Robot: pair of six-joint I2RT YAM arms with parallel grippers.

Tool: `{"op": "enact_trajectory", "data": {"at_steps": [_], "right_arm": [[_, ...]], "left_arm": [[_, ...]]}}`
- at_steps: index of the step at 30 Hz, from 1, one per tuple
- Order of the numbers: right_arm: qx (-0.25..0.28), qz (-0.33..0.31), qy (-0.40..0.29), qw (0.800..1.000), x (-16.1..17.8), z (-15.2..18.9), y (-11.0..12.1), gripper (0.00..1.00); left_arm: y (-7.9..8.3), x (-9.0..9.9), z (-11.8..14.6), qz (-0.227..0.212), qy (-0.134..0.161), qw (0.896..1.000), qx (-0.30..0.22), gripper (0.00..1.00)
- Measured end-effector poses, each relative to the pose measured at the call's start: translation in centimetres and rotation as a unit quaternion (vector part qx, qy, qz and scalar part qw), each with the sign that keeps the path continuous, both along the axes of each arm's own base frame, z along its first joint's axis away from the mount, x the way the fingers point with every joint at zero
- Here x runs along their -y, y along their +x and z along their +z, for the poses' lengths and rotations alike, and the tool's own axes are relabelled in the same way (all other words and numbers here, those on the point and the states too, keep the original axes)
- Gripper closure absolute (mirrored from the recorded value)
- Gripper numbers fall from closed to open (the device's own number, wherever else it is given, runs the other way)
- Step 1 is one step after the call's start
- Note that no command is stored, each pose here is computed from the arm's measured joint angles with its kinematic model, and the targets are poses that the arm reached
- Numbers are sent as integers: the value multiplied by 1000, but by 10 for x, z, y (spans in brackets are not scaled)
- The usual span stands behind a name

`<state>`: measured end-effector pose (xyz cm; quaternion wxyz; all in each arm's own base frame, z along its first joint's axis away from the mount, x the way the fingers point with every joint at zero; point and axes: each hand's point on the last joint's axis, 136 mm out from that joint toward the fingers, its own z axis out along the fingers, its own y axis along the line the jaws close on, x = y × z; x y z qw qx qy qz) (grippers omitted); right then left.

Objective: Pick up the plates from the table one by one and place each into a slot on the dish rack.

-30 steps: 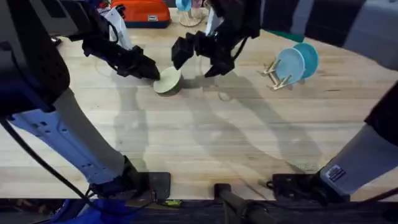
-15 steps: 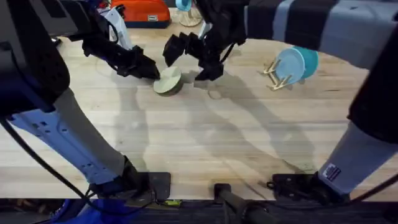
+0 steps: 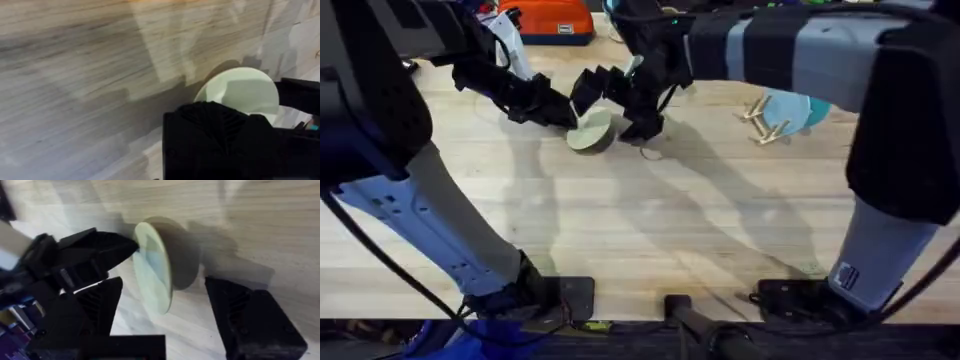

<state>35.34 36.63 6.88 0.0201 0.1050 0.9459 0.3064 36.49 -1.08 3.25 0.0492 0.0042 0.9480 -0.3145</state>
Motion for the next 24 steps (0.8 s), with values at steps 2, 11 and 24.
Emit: {"op": "enact_trajectory", "data": {"at_steps": [2,11,24], "right_arm": [[-6,-1,-3,1000,0,-6,-1,8],[-9,-5,-3,1000,-1,-7,-1,83],[-10,-8,-2,1000,-1,-7,0,726]], "left_arm": [[0,0,0,0,0,1000,0,961],[0,0,0,0,0,1000,0,961],[0,0,0,0,0,1000,0,961]]}}
